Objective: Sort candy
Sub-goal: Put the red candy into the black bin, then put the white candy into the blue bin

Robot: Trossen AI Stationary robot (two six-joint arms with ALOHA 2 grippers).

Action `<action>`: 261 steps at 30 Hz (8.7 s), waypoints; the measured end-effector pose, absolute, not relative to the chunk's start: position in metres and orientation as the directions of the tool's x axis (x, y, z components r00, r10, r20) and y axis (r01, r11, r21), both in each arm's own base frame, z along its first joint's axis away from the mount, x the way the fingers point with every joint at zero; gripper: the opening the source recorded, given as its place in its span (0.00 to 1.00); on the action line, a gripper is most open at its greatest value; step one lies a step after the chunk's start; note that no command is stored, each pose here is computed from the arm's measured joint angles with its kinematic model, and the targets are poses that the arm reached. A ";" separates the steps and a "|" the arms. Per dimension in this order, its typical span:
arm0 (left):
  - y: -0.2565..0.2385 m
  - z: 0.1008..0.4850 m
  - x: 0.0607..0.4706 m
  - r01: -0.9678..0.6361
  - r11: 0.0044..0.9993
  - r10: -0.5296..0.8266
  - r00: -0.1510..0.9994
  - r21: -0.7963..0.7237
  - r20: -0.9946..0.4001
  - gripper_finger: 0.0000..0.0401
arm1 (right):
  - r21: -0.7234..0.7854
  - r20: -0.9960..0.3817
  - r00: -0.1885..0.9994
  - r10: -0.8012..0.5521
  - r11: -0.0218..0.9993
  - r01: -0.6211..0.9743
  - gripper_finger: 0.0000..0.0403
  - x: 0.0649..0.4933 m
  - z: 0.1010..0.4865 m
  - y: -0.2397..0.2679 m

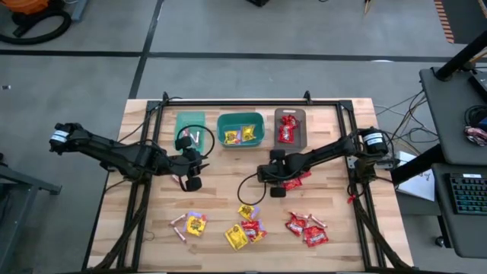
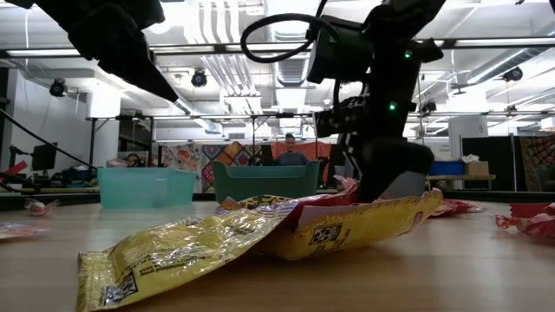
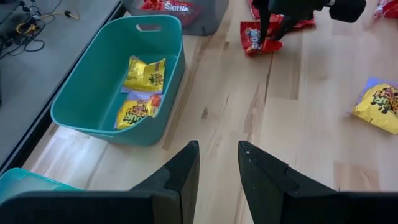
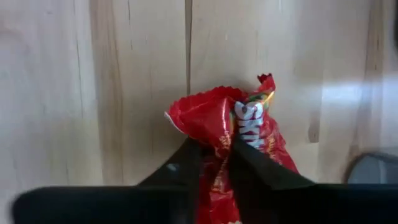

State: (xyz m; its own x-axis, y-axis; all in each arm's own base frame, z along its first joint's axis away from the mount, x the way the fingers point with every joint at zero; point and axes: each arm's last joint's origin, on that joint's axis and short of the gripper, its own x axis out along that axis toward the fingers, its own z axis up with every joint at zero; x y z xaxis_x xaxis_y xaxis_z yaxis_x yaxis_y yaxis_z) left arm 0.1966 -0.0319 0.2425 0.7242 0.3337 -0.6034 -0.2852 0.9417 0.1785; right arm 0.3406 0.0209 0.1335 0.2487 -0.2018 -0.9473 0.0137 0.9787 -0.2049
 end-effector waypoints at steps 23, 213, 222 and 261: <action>-0.032 0.243 0.197 -0.288 0.942 0.332 0.728 0.173 -0.599 0.24 | -0.122 -0.859 0.493 -0.135 0.991 0.059 0.02 0.344 0.238 0.010; -0.066 0.174 0.223 -0.802 0.595 0.258 0.137 0.045 -0.956 0.36 | 0.265 -0.827 0.559 0.056 0.917 0.300 0.37 0.285 0.254 -0.047; -0.067 0.149 0.228 -0.771 0.609 0.339 0.043 0.184 -0.940 0.38 | 0.306 -0.811 0.583 0.058 0.890 0.338 0.37 0.288 0.256 -0.044; -0.035 0.234 0.200 -0.730 0.681 0.475 0.508 -0.066 -0.719 0.01 | 0.260 -0.681 0.718 0.142 0.964 0.056 0.37 0.305 0.263 0.002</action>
State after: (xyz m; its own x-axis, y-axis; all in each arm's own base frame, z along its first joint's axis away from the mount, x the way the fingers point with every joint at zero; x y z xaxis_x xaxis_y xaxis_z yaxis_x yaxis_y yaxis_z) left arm 0.2001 -0.0345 0.2344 0.5080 0.4746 -0.7188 -0.7296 0.6807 -0.0662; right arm 0.3054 0.0018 0.2625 0.7185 0.1419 -0.6809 0.0564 0.9639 0.2603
